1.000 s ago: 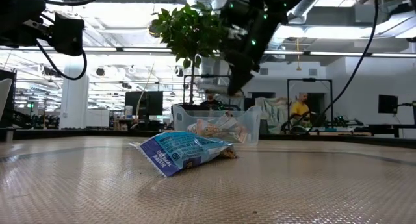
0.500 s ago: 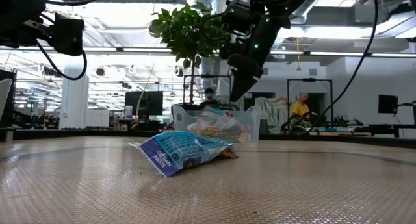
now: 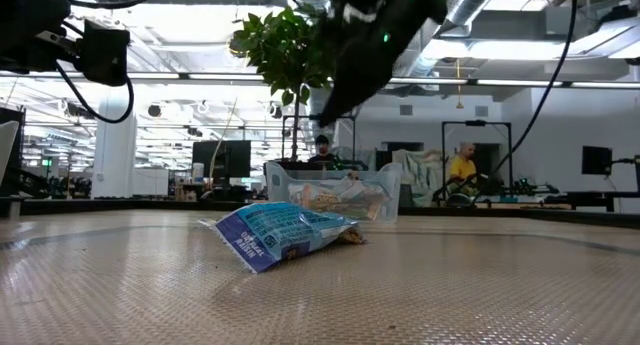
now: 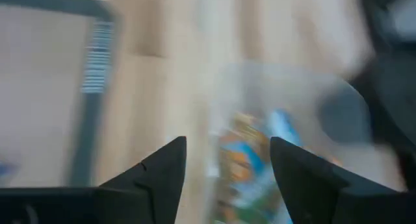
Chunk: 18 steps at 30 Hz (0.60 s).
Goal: Pick and place Granola Bars by type
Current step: Put the violet granola bar into the white bin
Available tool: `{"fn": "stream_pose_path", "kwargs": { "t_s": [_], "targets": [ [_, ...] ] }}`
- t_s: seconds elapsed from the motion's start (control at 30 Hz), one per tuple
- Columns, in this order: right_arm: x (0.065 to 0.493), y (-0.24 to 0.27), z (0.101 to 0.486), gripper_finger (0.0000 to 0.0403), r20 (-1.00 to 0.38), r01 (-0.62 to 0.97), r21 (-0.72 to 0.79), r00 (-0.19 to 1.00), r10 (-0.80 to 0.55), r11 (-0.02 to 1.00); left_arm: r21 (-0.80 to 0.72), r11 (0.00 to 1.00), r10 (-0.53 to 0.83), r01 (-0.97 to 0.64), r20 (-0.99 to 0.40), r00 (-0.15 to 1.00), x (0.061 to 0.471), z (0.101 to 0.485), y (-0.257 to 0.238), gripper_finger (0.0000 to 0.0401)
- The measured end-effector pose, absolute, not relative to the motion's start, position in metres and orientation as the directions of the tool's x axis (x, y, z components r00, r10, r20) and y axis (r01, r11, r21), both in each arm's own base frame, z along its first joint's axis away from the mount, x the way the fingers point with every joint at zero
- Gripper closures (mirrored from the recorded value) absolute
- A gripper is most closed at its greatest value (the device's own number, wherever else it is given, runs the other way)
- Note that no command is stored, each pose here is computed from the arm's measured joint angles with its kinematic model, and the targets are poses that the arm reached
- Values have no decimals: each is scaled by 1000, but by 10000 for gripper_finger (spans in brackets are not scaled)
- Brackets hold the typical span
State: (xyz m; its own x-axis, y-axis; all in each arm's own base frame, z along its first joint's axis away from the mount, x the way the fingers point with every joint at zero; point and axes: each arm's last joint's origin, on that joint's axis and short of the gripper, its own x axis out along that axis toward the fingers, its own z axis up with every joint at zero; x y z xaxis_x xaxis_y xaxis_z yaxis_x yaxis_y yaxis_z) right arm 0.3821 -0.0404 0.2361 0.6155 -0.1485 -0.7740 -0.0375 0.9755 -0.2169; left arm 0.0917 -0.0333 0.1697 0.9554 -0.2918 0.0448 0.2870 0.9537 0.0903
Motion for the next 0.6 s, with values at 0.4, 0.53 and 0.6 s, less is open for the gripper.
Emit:
{"fn": "stream_pose_path", "kwargs": {
  "t_s": [0.4, 0.53, 0.6],
  "targets": [
    [381, 63, 239, 196, -788, -497, -309, 611, 74, 811, 84, 954, -292, 288, 45, 955, 92, 170, -33, 131],
    [385, 82, 215, 202, -847, -558, -297, 529, 56, 775, 81, 954, -292, 288, 44, 955, 92, 170, -33, 131],
    [394, 92, 211, 204, -836, -575, -312, 544, 69, 756, 82, 954, -292, 288, 44, 955, 92, 170, -33, 131]
  ]
}}
